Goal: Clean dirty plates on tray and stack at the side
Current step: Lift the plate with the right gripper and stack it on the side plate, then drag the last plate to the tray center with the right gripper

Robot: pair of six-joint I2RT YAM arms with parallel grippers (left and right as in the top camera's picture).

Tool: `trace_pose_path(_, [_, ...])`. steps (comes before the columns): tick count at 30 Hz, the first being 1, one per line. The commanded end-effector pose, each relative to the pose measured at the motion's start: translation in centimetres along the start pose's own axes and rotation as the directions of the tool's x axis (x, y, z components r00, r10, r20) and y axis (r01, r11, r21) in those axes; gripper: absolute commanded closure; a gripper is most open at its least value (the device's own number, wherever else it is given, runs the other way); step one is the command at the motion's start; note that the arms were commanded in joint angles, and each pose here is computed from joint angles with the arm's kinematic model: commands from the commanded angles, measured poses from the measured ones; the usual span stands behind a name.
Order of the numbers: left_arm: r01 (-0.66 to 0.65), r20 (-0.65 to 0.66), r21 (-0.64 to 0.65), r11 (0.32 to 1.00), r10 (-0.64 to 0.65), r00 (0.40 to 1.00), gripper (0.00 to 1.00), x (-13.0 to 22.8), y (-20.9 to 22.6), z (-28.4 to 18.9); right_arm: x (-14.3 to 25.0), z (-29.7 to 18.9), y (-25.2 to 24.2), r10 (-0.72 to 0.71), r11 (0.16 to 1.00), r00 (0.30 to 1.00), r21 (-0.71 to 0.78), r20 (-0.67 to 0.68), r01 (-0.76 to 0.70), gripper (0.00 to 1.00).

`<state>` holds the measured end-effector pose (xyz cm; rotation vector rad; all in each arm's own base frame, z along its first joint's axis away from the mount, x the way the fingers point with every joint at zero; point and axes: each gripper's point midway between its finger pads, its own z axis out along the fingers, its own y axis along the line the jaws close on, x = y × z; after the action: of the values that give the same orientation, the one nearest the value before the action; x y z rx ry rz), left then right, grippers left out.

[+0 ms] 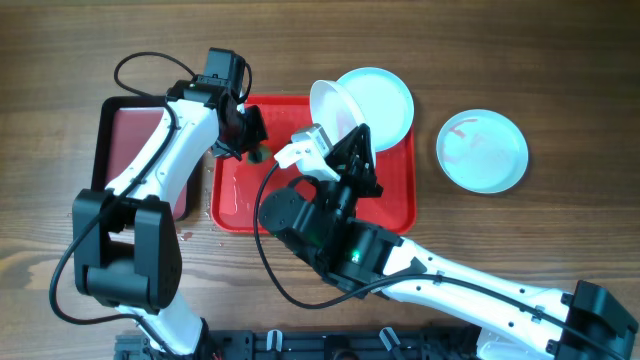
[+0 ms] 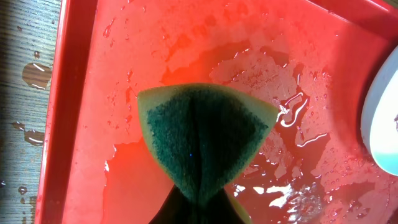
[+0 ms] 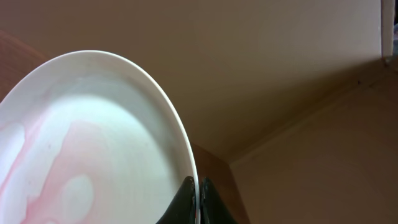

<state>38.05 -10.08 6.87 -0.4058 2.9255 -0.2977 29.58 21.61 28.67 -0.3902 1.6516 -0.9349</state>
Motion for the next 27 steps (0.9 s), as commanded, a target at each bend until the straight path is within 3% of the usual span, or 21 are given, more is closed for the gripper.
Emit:
trace_pose_path(1, [0.01,-0.01,0.012,1.0,-0.01,1.0,0.96,0.3,-0.2,0.1,-0.3,-0.1,-1.2,0.077,0.997,0.997,0.03,-0.005,-0.077,0.96])
trace_pose_path(2, [0.01,-0.01,0.012,1.0,-0.01,1.0,0.96,0.3,-0.2,0.1,-0.1,-0.1,-0.7,0.121,0.993,0.993,0.014,-0.001,-0.121,0.96])
trace_pose_path(4, [0.01,-0.01,0.013,1.0,-0.009,1.0,0.96,0.3,-0.2,0.1,1.5,-0.4,3.9,0.11,0.974,0.994,-0.202,0.001,-0.107,0.96])
trace_pose_path(6, [0.01,-0.012,0.012,1.0,-0.01,1.0,0.96,0.3,-0.1,0.1,4.8,-1.4,8.2,0.194,0.875,0.967,-0.416,-0.162,-0.246,0.95])
trace_pose_path(9, [0.012,-0.032,0.004,1.0,-0.012,0.999,0.96,0.8,0.0,0.1,9.2,-0.7,11.2,0.208,0.698,0.84,-0.525,-0.501,-0.486,0.96])
trace_pose_path(11, [0.011,-0.032,0.004,1.0,-0.011,0.999,0.96,0.8,0.0,0.1,9.5,0.8,10.4,0.235,0.57,0.747,-0.535,-0.622,-0.624,0.96])
trace_pose_path(14, [0.011,-0.032,0.004,1.0,-0.01,0.999,0.96,0.8,0.0,0.1,11.1,5.0,5.4,0.327,0.435,0.589,-0.436,-0.739,-0.788,0.96])
trace_pose_path(18, [0.011,-0.031,0.004,1.0,-0.01,0.999,0.96,0.8,0.0,0.1,19.7,10.5,-1.7,0.443,0.476,0.347,-0.111,-0.827,-0.872,0.96])
trace_pose_path(22, [0.01,-0.031,0.005,1.0,-0.01,0.999,0.96,0.8,0.0,0.1,29.5,13.6,-6.6,0.564,0.485,0.097,0.234,-0.82,-0.843,0.96])
trace_pose_path(24, [0.011,-0.031,0.004,1.0,-0.011,0.999,0.96,0.8,0.0,0.1,33.6,14.0,-6.6,0.577,0.485,0.007,0.335,-0.817,-0.808,0.96])
trace_pose_path(27, [0.011,-0.031,0.005,1.0,-0.011,0.999,0.96,0.8,0.0,0.1,36.9,14.2,-4.6,0.539,0.496,-0.071,0.384,-0.839,-0.778,0.96])
